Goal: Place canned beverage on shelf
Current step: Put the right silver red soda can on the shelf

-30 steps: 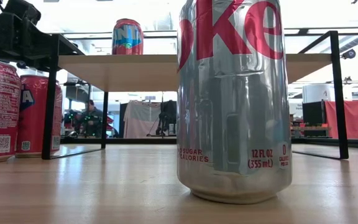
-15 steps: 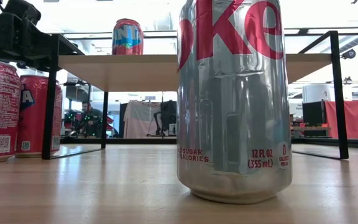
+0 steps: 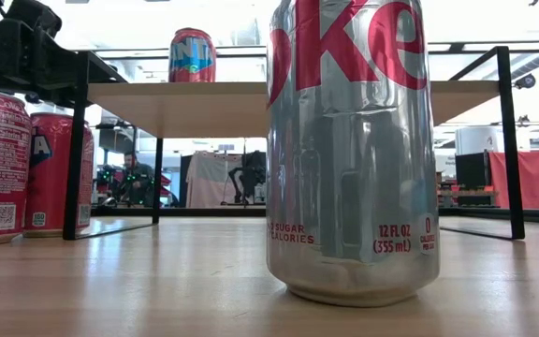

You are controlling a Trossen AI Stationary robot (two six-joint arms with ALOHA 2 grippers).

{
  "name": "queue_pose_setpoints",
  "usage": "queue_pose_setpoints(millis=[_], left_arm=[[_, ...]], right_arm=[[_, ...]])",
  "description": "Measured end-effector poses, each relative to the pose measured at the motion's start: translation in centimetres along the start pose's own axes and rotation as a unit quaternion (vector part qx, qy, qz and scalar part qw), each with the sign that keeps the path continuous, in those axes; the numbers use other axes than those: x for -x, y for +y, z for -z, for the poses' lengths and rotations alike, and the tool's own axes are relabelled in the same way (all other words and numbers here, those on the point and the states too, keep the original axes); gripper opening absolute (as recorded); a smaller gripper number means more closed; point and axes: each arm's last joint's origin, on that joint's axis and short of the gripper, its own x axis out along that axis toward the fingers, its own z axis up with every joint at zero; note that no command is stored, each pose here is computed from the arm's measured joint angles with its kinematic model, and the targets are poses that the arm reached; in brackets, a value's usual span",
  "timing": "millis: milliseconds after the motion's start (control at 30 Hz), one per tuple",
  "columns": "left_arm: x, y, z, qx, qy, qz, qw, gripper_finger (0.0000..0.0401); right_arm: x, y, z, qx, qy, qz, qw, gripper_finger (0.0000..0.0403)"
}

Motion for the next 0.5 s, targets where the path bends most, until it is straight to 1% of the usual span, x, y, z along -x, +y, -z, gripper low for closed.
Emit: queue_pose_setpoints(millis=[100,233,500], left_arm=[[0.00,0.00,0.00,0.000,0.000,0.000,1.000,0.0400],[0.00,0.00,0.00,0.000,0.000,0.000,1.000,0.0400],[0.00,0.00,0.00,0.000,0.000,0.000,1.000,0.0400]], right_arm=[[-0.12,0.05,-0.04,-0.005,-0.006,-0.012,1.000,0.0336],[-0.22,0.10,-0.07,-0.007,-0.008,-0.016,1.000,0.0295],[-0.22,0.11,-0.06,-0.007,-0.008,-0.016,1.000,0.0293]])
